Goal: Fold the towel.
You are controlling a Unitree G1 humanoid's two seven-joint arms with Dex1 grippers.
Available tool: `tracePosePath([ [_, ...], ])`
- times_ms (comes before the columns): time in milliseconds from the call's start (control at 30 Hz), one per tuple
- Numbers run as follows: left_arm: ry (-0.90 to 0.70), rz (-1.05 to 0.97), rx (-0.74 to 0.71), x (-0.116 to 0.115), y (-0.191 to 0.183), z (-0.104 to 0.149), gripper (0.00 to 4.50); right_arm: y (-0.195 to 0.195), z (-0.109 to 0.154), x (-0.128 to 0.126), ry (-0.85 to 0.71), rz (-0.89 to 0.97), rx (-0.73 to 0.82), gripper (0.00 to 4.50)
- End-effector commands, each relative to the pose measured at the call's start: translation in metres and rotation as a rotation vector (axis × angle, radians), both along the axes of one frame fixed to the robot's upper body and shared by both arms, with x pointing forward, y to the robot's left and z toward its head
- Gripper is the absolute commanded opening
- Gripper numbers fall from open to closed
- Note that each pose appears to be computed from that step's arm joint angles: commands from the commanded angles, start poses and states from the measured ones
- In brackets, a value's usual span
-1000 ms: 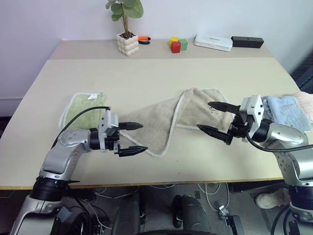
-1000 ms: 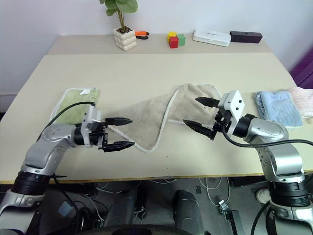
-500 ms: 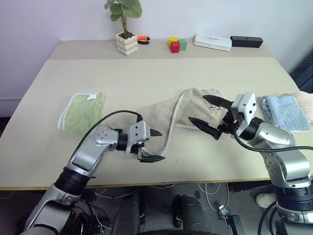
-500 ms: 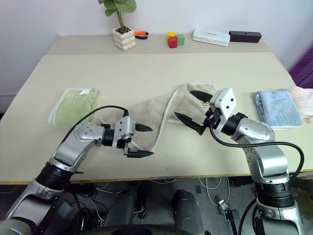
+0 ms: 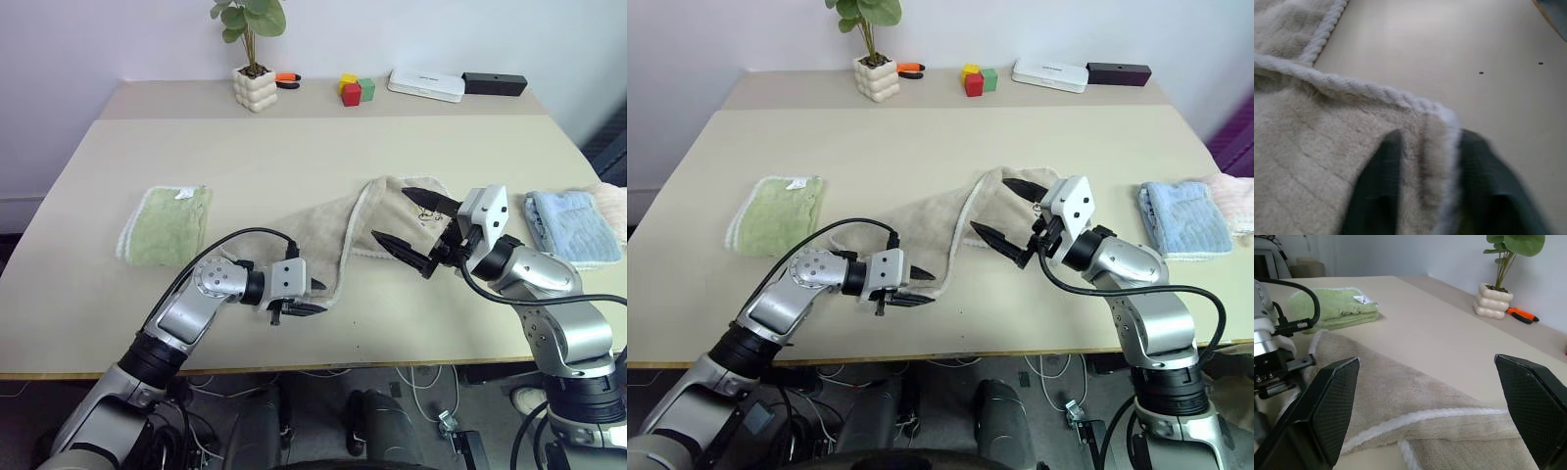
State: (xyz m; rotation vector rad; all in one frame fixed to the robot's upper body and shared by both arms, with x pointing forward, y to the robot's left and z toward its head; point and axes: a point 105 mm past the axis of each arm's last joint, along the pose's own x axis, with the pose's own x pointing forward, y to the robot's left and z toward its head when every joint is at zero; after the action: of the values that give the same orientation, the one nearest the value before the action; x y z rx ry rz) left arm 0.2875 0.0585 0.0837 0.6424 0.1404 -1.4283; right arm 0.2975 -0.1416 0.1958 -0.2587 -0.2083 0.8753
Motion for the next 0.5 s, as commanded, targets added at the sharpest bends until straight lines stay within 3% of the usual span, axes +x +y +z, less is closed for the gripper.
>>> tracePosePath([
  [33, -0.020, 0.045, 0.012, 0.006, 0.006, -0.001, 0.02, 0.002, 0.012, -0.001, -0.064, 0.009, 0.004, 4.50],
  [167, -0.030, 0.057, -0.039, 0.011, 0.012, 0.014, 0.02, -0.005, 0.011, 0.010, -0.090, -0.051, -0.016, 4.50],
  [333, 0.055, 0.115, -0.252, 0.014, 0.040, 0.052, 0.02, -0.058, 0.019, 0.073, -0.140, -0.476, -0.086, 4.50],
  [500, 0.103, 0.164, -0.320, -0.003, 0.076, 0.061, 0.02, -0.083, 0.015, 0.105, -0.035, -0.636, -0.007, 4.50],
])
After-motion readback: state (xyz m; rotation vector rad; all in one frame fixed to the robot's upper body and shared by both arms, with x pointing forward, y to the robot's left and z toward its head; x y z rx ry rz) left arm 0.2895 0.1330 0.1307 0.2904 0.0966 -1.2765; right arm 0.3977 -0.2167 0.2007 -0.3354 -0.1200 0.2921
